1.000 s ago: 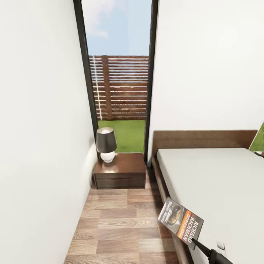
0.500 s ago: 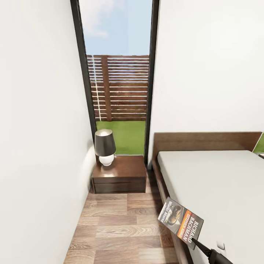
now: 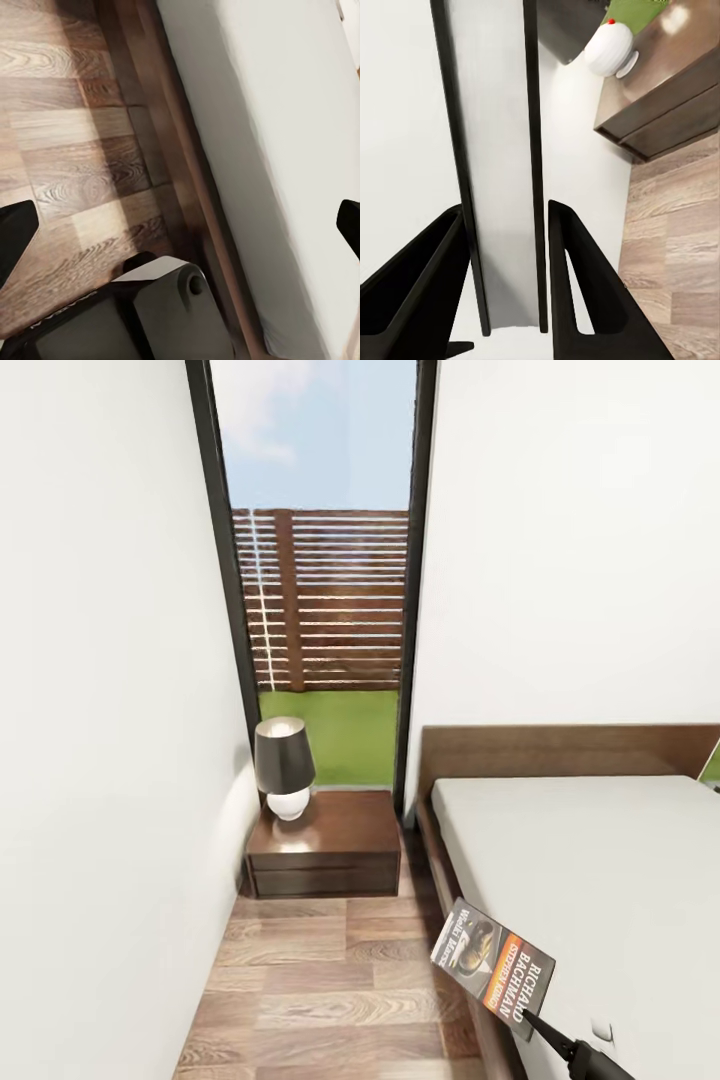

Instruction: In the bedroom, move the book from the bed onto either nightstand, and place the two sandals side by side next to the bed.

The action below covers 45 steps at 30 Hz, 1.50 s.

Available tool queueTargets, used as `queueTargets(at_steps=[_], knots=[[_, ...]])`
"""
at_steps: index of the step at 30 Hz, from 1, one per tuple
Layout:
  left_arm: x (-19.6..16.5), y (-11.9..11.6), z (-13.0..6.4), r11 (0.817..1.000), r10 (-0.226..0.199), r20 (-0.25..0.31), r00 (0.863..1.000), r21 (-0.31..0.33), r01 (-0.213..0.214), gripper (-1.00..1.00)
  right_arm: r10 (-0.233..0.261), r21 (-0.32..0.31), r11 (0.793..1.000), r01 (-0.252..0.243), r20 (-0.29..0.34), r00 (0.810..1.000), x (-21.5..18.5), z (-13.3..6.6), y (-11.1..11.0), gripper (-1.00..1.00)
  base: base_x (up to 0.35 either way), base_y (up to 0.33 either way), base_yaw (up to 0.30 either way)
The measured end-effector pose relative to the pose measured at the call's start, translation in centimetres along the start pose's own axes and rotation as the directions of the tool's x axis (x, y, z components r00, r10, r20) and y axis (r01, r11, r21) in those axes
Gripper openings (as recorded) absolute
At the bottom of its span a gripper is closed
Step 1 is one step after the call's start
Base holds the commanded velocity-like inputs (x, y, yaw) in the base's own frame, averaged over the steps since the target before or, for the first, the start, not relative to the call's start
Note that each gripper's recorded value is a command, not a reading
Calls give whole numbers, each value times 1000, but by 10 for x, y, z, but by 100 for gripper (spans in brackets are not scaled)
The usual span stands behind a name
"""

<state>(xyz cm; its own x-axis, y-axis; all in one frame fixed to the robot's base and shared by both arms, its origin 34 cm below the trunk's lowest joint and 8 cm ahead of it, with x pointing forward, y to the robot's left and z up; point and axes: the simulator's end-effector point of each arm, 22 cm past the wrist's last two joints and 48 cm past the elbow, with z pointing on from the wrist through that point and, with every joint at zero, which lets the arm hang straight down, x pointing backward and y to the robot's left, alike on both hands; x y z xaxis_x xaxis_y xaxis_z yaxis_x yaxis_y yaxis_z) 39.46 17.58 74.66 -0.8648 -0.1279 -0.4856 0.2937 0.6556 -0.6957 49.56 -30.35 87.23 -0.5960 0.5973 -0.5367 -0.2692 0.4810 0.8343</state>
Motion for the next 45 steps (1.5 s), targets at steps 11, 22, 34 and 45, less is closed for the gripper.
queueTargets(at_steps=[11, 22, 34, 45], knots=[[0, 0, 0, 1000, 0, 0, 1000, 0, 0, 100, 0, 0, 1000, 0, -1, 1000, 0, 0, 0, -100, 332, 0, 0], [0, 0, 0, 1000, 0, 0, 1000, 0, 0, 100, 0, 0, 1000, 0, -2, 1000, 1, 0, 0, -100, 333, 0, 0], [0, 0, 0, 1000, 0, 0, 1000, 0, 0, 100, -14, -12, 1000, 13, -53, 999, 10, 0, 2, -100, 332, 0, 0], [0, 0, 0, 1000, 0, 0, 1000, 0, 0, 100, -40, -39, 999, 34, -171, 984, 34, -2, 7, -100, 315, 0, 0]])
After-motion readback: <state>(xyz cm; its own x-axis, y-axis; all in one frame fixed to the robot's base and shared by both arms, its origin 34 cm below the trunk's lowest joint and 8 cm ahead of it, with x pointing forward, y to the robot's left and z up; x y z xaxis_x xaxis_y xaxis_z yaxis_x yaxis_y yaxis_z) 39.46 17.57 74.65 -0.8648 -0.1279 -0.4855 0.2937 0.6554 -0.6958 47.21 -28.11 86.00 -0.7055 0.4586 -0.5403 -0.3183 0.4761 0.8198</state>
